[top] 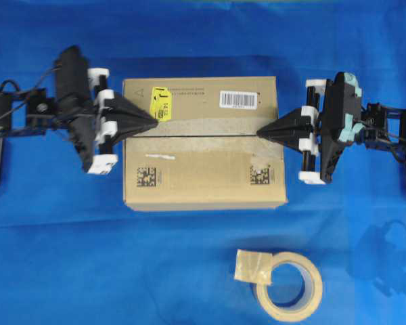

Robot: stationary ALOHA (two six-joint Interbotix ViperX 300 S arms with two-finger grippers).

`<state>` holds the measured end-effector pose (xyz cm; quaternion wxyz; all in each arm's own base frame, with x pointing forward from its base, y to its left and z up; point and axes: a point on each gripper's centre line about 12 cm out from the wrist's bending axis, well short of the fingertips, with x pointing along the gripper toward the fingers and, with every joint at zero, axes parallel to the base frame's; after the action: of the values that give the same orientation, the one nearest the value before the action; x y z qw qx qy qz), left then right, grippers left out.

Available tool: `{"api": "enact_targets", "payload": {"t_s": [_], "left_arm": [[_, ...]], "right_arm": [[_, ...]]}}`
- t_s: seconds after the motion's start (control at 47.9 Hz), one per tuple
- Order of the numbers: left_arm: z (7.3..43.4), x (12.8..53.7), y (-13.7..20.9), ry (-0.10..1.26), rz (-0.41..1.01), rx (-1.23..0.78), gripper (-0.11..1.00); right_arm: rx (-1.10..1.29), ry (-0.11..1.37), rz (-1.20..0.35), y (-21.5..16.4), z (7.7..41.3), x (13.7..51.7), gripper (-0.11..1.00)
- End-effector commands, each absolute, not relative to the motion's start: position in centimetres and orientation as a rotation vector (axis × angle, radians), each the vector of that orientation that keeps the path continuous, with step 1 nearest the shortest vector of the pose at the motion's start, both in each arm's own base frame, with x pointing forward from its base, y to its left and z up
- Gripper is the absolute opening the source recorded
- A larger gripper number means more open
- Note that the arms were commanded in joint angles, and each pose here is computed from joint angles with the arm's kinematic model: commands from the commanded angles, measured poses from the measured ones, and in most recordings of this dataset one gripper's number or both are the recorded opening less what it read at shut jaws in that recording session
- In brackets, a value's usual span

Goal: Close the cardboard box.
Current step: 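Press both grippers on the closed top flaps along the seam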

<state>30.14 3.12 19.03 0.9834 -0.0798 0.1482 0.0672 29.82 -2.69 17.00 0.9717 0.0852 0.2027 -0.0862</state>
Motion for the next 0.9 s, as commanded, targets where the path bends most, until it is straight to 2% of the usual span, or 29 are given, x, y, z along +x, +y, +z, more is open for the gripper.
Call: {"api": "enact_targets", "payload": {"t_s": [0.0, 0.23, 0.606, 0.877], "left_arm": [[19.6, 29.4, 2.9, 0.202, 0.124, -0.154, 0.00], [18.2, 28.6, 2.6, 0.144, 0.117, -0.146, 0.00], [15.8, 29.3, 2.0, 0.175, 0.097, -0.144, 0.00], [15.6, 29.3, 1.7, 0.183, 0.090, -0.143, 0.00]], "right_arm": [[0.174, 0.395, -0.178, -2.8, 17.3, 29.9, 0.00], [0.173, 0.400, -0.178, -2.8, 17.2, 30.1, 0.00], [0.175, 0.401, -0.179, -2.8, 17.1, 30.1, 0.00], [0.173, 0.401, -0.179, -2.8, 17.1, 30.1, 0.00]]}}
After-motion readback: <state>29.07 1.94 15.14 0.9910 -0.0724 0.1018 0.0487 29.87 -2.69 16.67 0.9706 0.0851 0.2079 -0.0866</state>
